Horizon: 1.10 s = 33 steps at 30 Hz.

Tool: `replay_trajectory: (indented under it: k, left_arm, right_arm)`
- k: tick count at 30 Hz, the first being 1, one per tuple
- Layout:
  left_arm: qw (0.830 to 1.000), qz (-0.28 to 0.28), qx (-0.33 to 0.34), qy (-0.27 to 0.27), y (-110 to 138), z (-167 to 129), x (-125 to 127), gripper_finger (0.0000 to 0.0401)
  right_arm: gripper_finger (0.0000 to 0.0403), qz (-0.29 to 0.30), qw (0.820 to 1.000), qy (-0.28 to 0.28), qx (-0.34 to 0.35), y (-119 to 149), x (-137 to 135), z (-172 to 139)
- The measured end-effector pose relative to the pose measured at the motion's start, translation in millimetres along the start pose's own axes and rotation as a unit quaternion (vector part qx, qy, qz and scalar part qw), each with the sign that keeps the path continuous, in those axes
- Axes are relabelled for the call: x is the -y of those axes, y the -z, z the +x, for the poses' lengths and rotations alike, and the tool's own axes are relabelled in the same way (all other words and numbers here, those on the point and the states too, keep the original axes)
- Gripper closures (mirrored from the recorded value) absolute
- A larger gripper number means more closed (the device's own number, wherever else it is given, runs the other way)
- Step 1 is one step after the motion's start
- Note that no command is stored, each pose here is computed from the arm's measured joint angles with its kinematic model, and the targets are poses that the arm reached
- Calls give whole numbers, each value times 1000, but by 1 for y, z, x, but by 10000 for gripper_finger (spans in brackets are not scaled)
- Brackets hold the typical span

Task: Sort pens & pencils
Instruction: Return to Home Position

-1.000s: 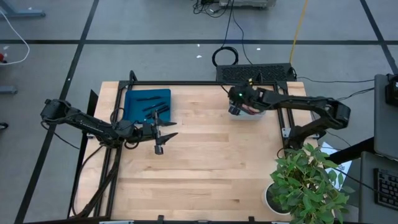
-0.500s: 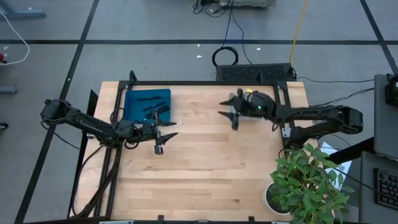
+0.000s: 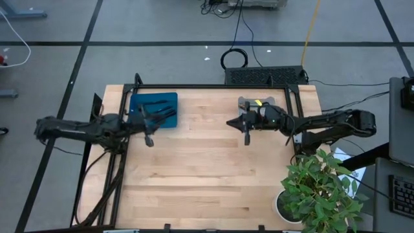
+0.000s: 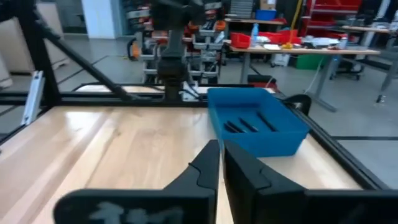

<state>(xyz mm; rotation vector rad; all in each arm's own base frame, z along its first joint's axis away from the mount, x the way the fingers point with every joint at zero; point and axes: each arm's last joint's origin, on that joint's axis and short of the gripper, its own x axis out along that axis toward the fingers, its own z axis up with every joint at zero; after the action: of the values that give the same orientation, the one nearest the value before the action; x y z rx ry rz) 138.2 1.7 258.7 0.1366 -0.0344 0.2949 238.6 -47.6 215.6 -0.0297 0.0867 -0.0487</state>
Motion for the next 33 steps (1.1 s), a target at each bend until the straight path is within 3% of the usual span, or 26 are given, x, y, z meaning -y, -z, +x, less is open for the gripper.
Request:
replay_trajectory:
  k: [5,18,29,33]
  left_arm:
    - [999,-5,-26,19,4,-20,-13,386]
    - [996,-1,-49,69,14,-22,-13,399]
    - [993,-20,-90,77,77,-20,-3,400]
    - [993,-19,-100,66,85,-22,-5,400]
  right_arm:
    - [400,-9,999,-34,-2,0,-8,1]
    - [403,10,999,-46,-9,1,-12,1]
    - [403,20,999,-46,-21,3,-12,0]
    - [403,20,998,-46,-22,3,-12,0]
